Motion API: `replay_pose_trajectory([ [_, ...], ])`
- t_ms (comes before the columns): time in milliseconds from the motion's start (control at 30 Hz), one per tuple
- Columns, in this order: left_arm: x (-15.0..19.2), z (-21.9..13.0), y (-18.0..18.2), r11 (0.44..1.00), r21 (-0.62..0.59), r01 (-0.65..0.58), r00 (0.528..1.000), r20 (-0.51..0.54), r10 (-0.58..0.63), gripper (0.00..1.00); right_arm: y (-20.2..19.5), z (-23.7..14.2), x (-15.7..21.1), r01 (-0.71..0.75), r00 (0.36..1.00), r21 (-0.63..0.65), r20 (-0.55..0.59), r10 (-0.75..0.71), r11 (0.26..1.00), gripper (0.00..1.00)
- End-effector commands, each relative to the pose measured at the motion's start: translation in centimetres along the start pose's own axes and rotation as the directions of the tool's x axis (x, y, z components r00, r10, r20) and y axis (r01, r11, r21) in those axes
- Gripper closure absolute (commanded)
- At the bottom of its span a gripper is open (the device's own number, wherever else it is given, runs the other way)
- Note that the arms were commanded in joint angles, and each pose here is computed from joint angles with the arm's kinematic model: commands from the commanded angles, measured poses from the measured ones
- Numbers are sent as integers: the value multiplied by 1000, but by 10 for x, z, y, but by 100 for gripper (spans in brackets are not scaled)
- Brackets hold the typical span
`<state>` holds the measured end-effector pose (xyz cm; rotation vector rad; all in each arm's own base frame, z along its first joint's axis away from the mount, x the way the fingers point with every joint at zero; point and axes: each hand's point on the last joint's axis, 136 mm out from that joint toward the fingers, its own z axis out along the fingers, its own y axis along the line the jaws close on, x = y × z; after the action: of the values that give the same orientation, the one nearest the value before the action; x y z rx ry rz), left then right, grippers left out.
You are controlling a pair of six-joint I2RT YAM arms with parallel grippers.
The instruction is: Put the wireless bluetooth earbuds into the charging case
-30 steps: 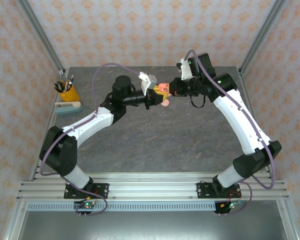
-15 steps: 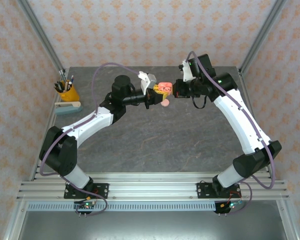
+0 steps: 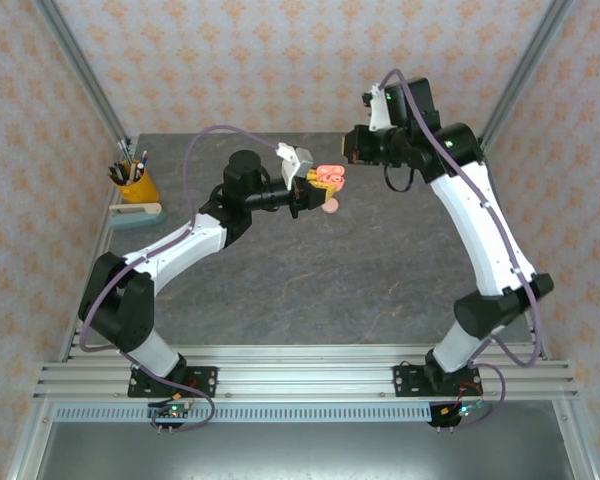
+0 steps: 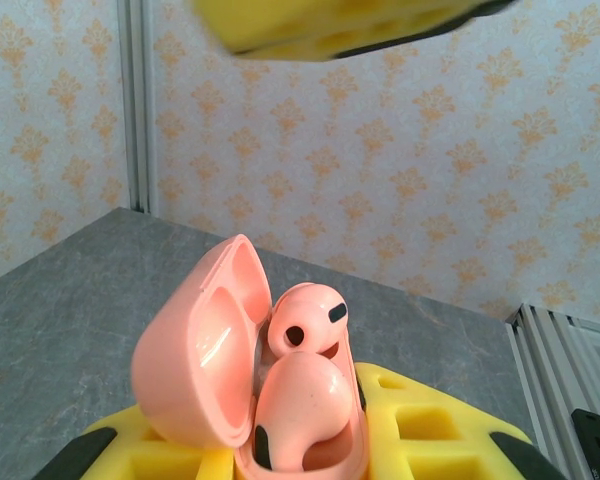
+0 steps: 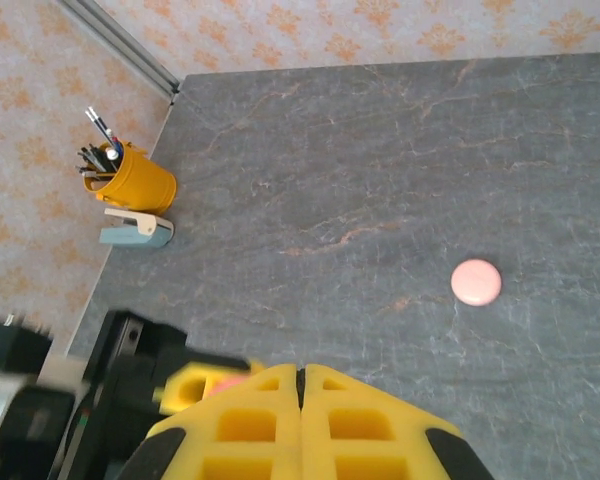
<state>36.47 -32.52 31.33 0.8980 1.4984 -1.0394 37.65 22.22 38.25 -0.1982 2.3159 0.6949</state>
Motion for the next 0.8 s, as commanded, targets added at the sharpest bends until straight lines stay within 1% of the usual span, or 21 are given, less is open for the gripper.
replay_pose_trajectory([
  [0,-24,-3,-10,997,34,-73,996,51,71,100,-10,28,5,-35,996,31,-83,38,999,100],
  [100,-25,-2,-10,997,36,-75,996,51,73,100,-11,48,11,-50,987,25,-152,53,998,100],
  [167,-24,-1,-9,997,33,-69,997,48,67,100,-8,53,18,-59,979,3,-196,58,998,100],
  [233,-23,0,-5,998,18,-67,997,44,66,100,-2,49,28,-54,970,-23,-239,47,998,100],
  [333,-20,1,0,998,-6,-61,998,29,61,100,3,33,43,-40,965,-35,-260,29,999,100],
  [433,-17,2,4,998,-16,-55,998,22,55,100,5,14,56,-53,969,-45,-244,41,998,100],
  [567,-14,5,6,999,-16,-44,999,19,44,100,-4,-2,66,-66,978,-8,-199,63,998,100],
  [633,-13,6,7,999,-13,-37,999,21,37,100,-16,-5,66,-76,983,41,-161,82,996,100],
  [767,-11,6,6,1000,-8,-30,999,15,30,100,-26,-6,57,-119,988,64,-96,125,991,100],
])
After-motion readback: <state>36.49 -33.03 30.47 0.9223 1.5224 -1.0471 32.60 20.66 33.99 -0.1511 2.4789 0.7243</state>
